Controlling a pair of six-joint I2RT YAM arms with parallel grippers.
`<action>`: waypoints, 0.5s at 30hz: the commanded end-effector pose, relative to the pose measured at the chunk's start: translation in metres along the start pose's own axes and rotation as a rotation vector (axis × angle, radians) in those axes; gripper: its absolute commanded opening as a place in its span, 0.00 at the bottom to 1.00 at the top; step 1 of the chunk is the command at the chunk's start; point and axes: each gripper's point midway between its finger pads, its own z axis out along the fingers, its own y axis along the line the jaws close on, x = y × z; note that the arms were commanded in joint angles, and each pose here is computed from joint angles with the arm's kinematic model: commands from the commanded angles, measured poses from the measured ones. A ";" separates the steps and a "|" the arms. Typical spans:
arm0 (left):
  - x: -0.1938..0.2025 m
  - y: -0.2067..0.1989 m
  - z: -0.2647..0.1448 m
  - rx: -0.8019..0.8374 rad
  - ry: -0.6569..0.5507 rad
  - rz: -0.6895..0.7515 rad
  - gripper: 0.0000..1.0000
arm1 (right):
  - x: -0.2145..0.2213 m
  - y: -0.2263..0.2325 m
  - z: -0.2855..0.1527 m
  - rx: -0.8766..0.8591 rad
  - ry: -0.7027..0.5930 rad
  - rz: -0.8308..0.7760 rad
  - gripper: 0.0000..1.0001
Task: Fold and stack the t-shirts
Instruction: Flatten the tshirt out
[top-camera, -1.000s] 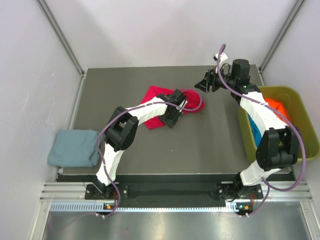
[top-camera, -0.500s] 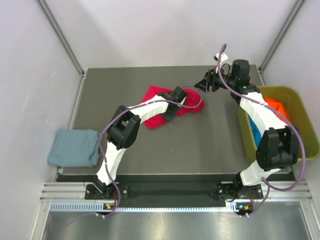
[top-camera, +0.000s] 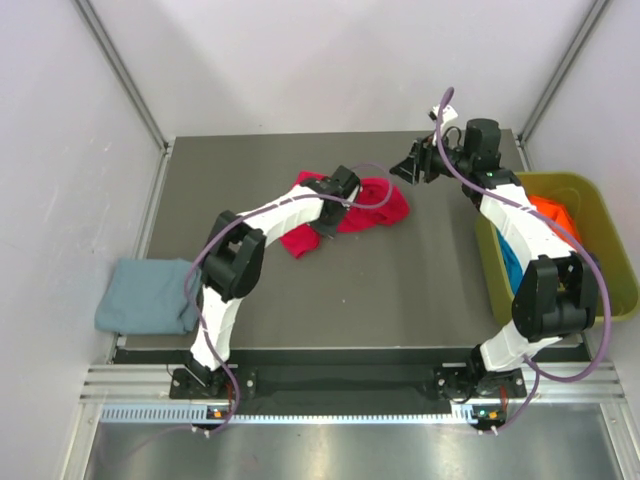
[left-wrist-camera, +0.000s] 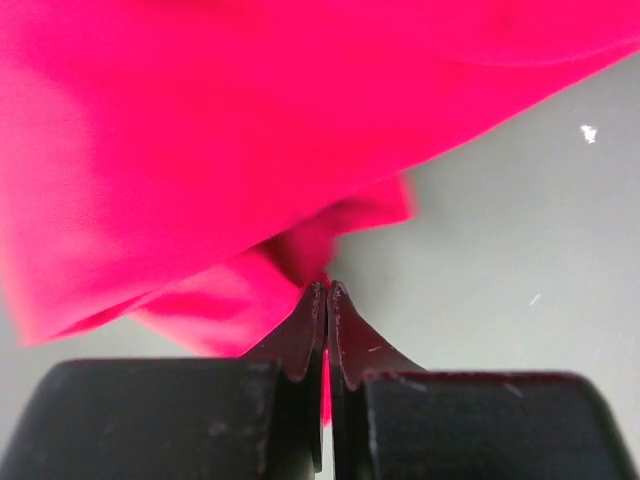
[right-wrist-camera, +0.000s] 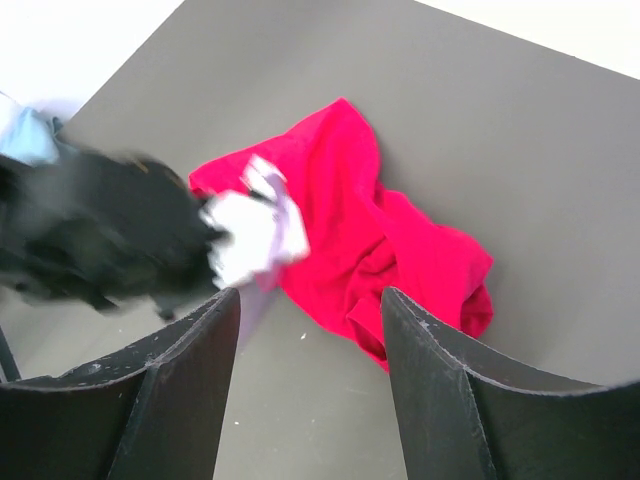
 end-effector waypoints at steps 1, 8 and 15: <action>-0.057 0.057 -0.105 -0.078 -0.278 -0.051 0.00 | -0.029 -0.003 -0.007 0.015 -0.066 -0.053 0.59; -0.124 0.127 -0.263 -0.238 -0.686 -0.077 0.00 | -0.001 0.002 0.000 -0.034 0.041 -0.160 0.58; -0.146 0.183 -0.319 -0.393 -0.828 -0.145 0.00 | 0.088 0.012 0.014 -0.172 0.325 -0.313 0.58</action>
